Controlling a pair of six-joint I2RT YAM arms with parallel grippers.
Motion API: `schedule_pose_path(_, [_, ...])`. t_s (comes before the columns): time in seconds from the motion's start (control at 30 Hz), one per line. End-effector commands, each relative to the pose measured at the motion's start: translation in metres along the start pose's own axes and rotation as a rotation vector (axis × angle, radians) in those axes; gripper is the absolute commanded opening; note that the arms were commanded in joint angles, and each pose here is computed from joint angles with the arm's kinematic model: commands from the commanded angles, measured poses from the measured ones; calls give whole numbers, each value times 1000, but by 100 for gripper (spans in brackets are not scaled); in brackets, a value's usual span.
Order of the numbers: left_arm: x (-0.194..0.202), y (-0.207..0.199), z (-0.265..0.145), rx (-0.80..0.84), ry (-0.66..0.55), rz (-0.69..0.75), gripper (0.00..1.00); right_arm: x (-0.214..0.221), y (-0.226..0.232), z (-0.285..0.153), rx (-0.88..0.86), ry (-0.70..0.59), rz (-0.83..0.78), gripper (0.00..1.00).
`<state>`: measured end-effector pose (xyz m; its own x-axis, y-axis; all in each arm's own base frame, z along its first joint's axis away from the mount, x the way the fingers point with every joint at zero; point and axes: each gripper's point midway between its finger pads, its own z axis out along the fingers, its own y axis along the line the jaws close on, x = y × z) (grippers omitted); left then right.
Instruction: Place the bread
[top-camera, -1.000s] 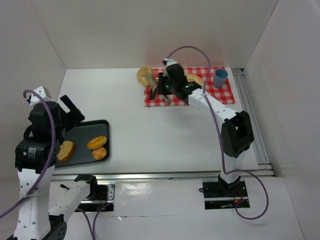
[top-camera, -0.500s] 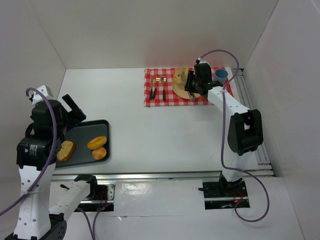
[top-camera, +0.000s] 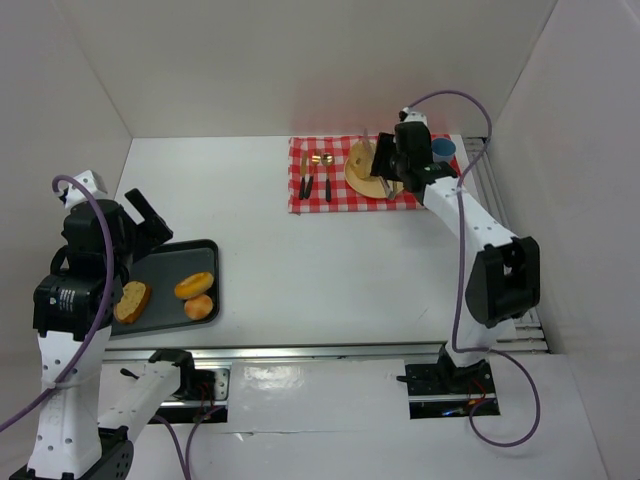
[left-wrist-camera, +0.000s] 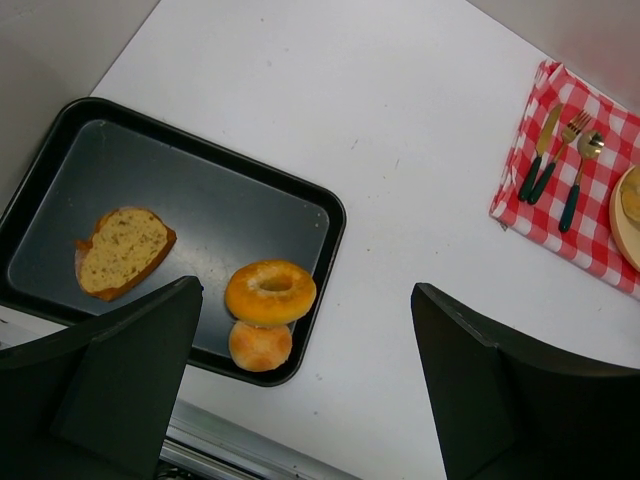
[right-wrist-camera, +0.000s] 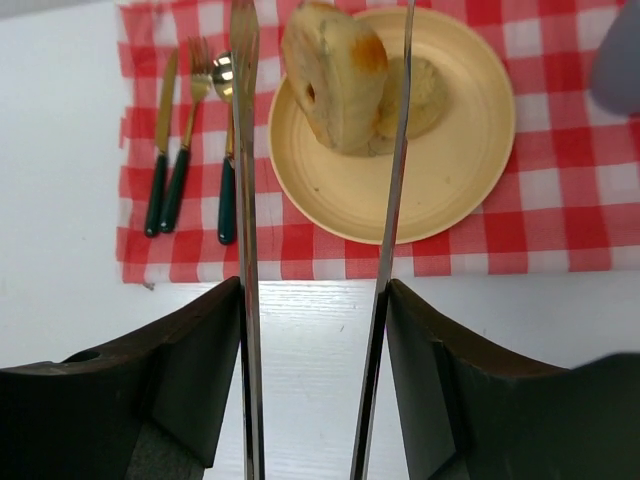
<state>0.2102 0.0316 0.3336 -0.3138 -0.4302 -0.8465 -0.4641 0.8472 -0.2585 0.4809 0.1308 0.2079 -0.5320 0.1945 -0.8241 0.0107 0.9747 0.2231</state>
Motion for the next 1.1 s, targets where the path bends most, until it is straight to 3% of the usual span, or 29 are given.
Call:
schedule_pose_path(0.0, [-5,-6,0,28,-21,-11,99,-48,2,-53,22,-168,-12,64])
schedule_pose_path(0.2, [-8,-7,-2,32,-28,-14,99,-18,-4,-94,21,-147,-41,64])
schedule_pose_path(0.3, [-6,-10,2,37,-18,-11,99,26,21,-107,-89,-74,-75,64])
schedule_pose_path(0.43, [-4,-13,2,57,-6,-20,99,94,83,-132,-387,8,-154,64])
schedule_pose_path(0.57, [-4,-16,5,61,5,-6,99,165,126,-150,-527,123,-345,64])
schedule_pose_path(0.8, [-1,-16,6,57,13,-12,99,235,149,-132,-519,170,-433,66])
schedule_pose_path(0.97, [4,-17,10,60,26,-8,99,250,150,-111,-459,129,-439,73])
schedule_pose_path(1.07, [3,-16,11,52,22,-9,99,246,153,-106,-447,124,-461,83])
